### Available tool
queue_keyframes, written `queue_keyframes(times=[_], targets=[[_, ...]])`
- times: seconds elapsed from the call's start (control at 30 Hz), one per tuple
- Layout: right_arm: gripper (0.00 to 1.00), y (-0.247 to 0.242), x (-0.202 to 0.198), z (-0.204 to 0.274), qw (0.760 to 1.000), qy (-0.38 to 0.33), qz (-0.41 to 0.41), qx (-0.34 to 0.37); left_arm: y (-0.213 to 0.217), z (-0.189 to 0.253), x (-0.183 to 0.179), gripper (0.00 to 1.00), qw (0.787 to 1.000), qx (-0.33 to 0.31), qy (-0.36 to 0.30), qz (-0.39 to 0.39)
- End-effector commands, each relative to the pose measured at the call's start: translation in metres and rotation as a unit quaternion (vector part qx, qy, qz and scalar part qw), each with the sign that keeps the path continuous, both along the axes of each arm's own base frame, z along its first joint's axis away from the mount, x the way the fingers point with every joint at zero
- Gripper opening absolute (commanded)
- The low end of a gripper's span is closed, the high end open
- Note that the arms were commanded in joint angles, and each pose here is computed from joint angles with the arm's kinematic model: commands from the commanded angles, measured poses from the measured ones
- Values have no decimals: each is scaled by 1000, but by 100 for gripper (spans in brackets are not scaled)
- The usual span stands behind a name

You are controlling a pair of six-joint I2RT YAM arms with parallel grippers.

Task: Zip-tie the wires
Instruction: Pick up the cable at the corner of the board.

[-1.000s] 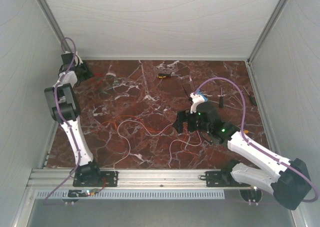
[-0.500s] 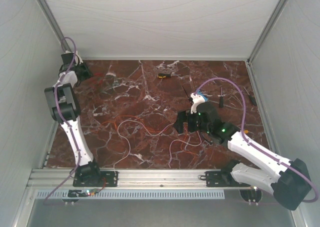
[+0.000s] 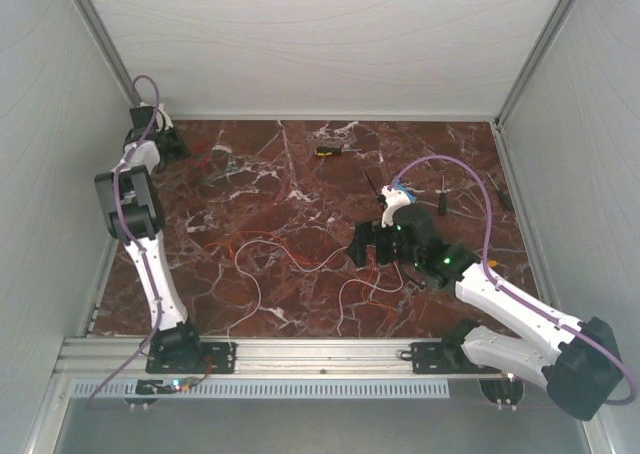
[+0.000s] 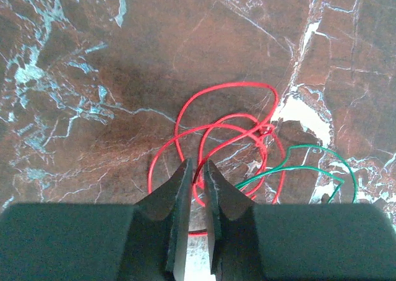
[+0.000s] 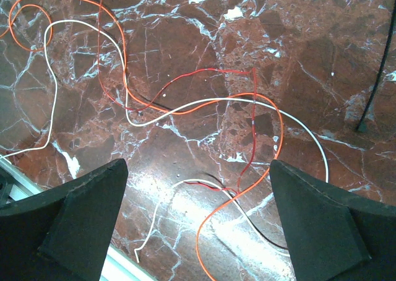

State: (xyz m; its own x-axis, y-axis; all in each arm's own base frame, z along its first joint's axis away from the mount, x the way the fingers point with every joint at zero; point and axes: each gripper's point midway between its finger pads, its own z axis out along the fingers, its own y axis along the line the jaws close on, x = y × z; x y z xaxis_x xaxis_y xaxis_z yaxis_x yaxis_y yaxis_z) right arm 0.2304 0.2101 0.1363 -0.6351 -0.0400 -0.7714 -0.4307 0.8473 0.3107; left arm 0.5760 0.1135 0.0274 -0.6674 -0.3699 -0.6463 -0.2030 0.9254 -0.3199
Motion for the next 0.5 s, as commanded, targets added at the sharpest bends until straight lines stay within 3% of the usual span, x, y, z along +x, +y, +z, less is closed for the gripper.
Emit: queue_keyframes(times=[0.0, 0.07, 0.3, 0.47], targets=[[97, 1, 2, 9, 1000, -11, -1, 12, 0, 8, 11, 8, 1000, 10, -14, -7], [97, 1, 2, 8, 1000, -10, -2, 11, -1, 9, 11, 0, 1000, 10, -15, -11], [97, 1, 1, 9, 1000, -10, -1, 12, -9, 31, 14, 0, 998, 31, -53, -11], [97, -2, 0, 13, 1000, -15, -3, 14, -8, 86, 22, 0, 992, 77, -101, 15]])
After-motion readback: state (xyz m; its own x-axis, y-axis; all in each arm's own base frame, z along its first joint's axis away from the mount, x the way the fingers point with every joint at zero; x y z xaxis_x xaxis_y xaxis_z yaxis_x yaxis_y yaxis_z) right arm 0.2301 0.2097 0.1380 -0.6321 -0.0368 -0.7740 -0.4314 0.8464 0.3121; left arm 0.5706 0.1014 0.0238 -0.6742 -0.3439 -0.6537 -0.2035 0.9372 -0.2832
